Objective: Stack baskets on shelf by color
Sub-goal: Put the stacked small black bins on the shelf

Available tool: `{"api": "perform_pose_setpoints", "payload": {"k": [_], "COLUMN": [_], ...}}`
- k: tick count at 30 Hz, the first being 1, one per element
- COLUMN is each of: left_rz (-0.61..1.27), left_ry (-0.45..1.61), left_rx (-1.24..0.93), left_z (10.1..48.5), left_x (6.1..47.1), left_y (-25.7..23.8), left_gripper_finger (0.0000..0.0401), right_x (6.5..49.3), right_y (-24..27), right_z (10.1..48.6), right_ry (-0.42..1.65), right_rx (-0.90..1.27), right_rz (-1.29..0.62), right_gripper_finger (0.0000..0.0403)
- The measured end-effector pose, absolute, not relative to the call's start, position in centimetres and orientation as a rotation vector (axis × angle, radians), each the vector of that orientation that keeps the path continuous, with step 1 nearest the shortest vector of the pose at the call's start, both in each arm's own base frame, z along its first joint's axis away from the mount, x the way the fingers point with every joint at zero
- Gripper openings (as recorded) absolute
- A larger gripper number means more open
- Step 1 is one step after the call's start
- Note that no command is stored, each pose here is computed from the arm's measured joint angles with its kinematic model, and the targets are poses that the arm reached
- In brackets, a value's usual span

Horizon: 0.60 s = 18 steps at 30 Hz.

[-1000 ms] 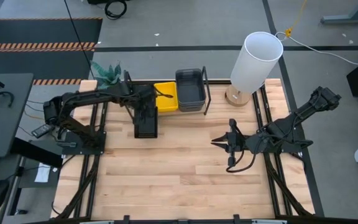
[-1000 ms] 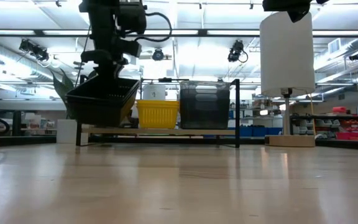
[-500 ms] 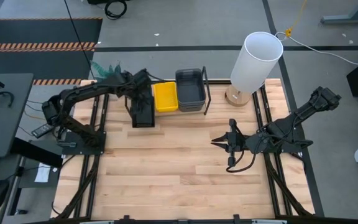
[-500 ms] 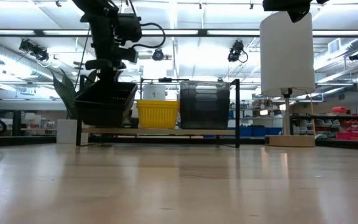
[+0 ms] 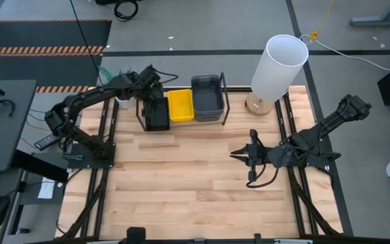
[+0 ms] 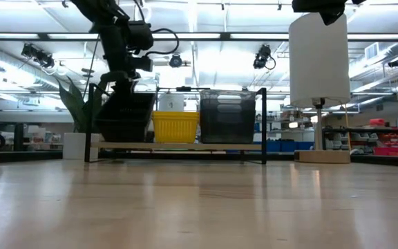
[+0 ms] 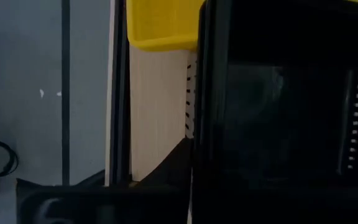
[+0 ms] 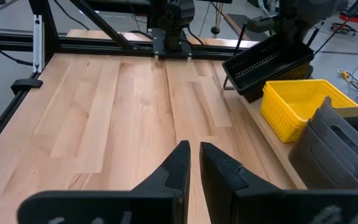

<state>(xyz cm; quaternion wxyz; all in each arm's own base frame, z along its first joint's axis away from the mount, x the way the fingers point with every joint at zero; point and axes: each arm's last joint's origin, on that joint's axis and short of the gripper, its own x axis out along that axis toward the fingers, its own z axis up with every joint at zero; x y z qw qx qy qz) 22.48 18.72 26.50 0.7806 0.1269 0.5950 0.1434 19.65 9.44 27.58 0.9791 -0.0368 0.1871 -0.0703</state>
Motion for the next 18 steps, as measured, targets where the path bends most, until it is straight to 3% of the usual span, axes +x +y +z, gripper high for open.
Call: {"api": "perform_pose_setpoints", "payload": {"k": [8, 18], "left_rz": [0.344, 0.368], "left_ry": [1.3, 1.286], "left_rx": [0.28, 0.292], "left_z": [26.35, 26.45], "left_x": [22.16, 22.3], "left_y": [19.21, 19.36], "left_gripper_finger": [0.003, 0.0164], "right_x": [19.65, 19.65], "right_y": [9.44, 9.44], "right_z": [27.58, 27.58], "right_ry": [0.377, 0.377], "right_rx": [-0.075, -0.077], "right_rz": [-0.141, -0.141], "right_gripper_finger": [0.004, 0.004]}}
